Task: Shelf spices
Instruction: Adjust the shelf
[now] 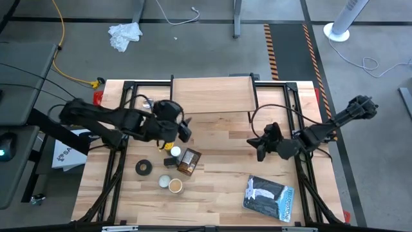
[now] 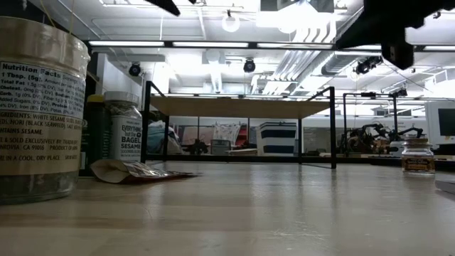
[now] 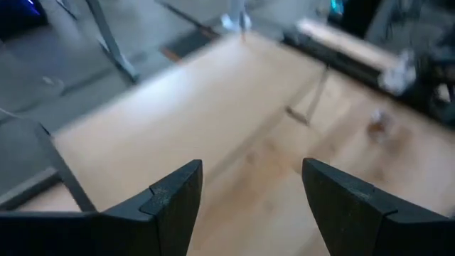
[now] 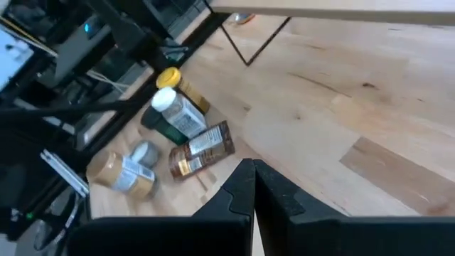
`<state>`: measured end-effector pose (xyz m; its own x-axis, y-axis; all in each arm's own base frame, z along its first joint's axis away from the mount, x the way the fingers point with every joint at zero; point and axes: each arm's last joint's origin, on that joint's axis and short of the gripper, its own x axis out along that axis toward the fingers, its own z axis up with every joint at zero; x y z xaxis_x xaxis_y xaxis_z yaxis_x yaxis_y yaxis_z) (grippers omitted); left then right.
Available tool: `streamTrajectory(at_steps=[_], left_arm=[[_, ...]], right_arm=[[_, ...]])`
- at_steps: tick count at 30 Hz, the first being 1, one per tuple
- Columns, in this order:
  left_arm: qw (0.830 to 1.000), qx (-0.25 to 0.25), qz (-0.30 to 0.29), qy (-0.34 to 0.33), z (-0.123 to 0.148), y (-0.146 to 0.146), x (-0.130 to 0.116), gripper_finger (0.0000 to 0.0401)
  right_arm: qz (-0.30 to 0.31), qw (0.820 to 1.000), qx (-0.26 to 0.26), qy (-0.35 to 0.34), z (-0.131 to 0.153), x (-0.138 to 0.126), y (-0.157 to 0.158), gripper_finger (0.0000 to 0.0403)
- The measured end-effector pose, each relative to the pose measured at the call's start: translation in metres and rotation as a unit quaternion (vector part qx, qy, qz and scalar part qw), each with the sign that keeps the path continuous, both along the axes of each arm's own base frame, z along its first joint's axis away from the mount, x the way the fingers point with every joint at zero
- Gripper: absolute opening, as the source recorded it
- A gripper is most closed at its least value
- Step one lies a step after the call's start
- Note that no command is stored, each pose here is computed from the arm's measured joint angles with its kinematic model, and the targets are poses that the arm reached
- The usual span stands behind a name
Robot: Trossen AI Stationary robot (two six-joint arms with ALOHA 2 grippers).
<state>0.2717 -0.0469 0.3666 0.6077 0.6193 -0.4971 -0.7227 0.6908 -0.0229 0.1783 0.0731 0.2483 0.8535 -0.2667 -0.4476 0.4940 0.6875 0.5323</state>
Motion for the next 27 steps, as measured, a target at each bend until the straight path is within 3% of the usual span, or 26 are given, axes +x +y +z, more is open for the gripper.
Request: streamTrajectory(at_steps=[3, 6, 9, 12, 17, 22, 27], left_arm=[[0.998, -0.044, -0.033, 0.011, -0.014, -0.004, 0.007, 0.0239], [0.992, -0.096, -0.072, -0.034, -0.029, -0.011, 0.019, 0.0239], [0.980, -0.126, -0.105, -0.109, -0.043, -0.023, 0.028, 0.0239], [0.966, -0.147, -0.100, -0.187, -0.054, -0.034, 0.032, 0.0239], [0.949, -0.165, -0.105, -0.248, -0.061, -0.047, 0.031, 0.0239], [0.957, -0.114, -0.118, -0.239, -0.055, -0.048, 0.029, 0.0239], [0.970, -0.014, -0.048, -0.237, -0.035, -0.015, 0.023, 0.0239]], right_arm=[[0.023, 0.999, -0.017, -0.030, 0.008, 0.007, -0.004, 0.0000], [0.051, 0.996, -0.040, -0.067, 0.019, 0.015, -0.010, 0.0000], [0.022, 0.995, -0.043, -0.088, 0.024, 0.020, -0.024, 0.0000], [-0.020, 0.994, -0.044, -0.102, 0.027, 0.024, -0.041, 0.0000], [-0.028, 0.990, -0.032, -0.132, 0.033, 0.030, -0.064, 0.0000], [0.040, 0.992, 0.000, -0.123, 0.030, 0.033, -0.071, 0.0000], [0.154, 0.982, -0.011, -0.111, 0.028, 0.035, -0.049, 0.0000]])
